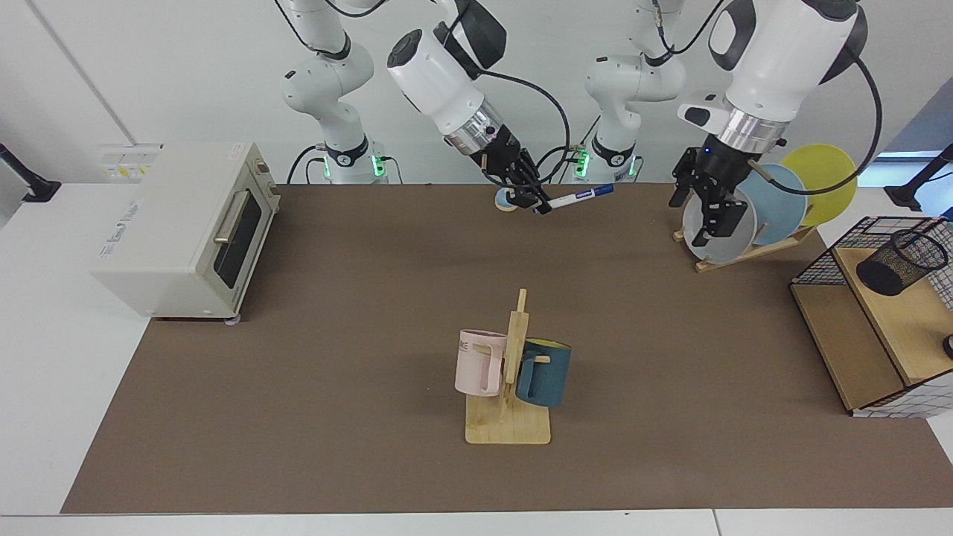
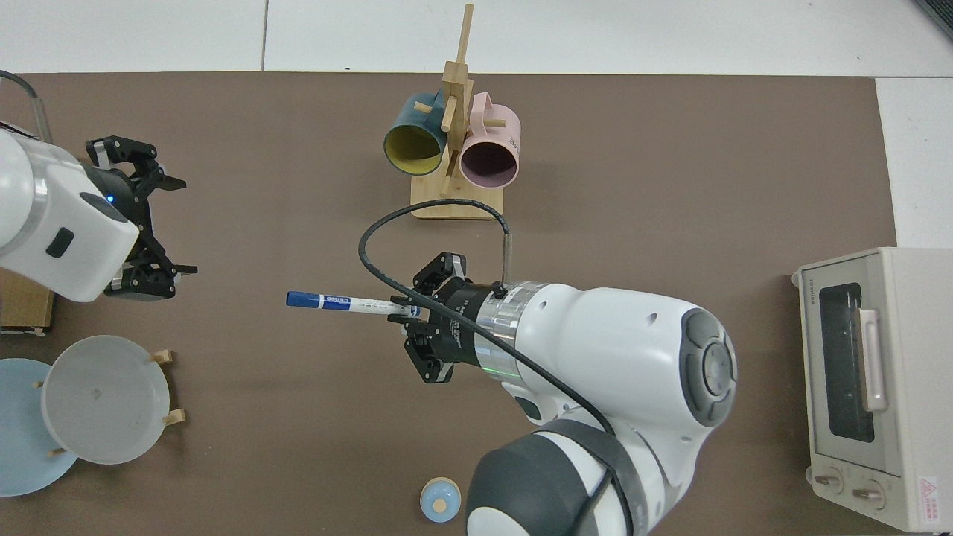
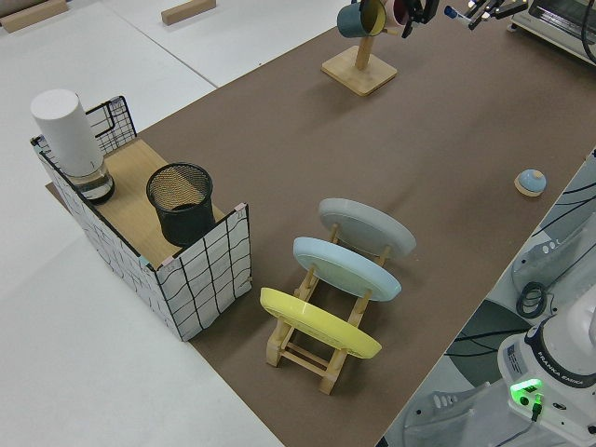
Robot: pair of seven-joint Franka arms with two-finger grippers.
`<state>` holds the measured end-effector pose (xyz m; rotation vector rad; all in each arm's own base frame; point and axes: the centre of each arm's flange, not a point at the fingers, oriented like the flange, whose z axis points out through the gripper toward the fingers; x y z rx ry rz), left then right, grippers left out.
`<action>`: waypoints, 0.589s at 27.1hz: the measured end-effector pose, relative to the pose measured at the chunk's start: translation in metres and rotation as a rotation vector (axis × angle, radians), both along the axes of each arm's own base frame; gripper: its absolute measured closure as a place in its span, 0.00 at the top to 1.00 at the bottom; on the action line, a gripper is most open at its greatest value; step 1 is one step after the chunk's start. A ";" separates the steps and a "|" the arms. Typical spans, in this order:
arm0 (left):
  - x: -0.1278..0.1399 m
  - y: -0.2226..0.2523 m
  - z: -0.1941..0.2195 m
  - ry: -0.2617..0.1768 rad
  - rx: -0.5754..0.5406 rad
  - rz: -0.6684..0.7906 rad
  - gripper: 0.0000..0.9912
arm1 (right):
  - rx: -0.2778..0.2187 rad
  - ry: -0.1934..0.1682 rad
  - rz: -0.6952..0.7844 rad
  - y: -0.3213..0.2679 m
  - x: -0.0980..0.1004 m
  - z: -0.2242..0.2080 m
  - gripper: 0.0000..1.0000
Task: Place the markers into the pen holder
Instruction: 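Grasp the marker with the left gripper while the right gripper holds it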
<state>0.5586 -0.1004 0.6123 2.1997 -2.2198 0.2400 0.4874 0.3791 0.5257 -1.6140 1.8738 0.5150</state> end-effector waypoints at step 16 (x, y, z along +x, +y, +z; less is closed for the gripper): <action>-0.036 -0.096 -0.003 -0.001 0.152 -0.373 1.00 | 0.041 0.038 -0.059 0.027 0.007 0.001 0.17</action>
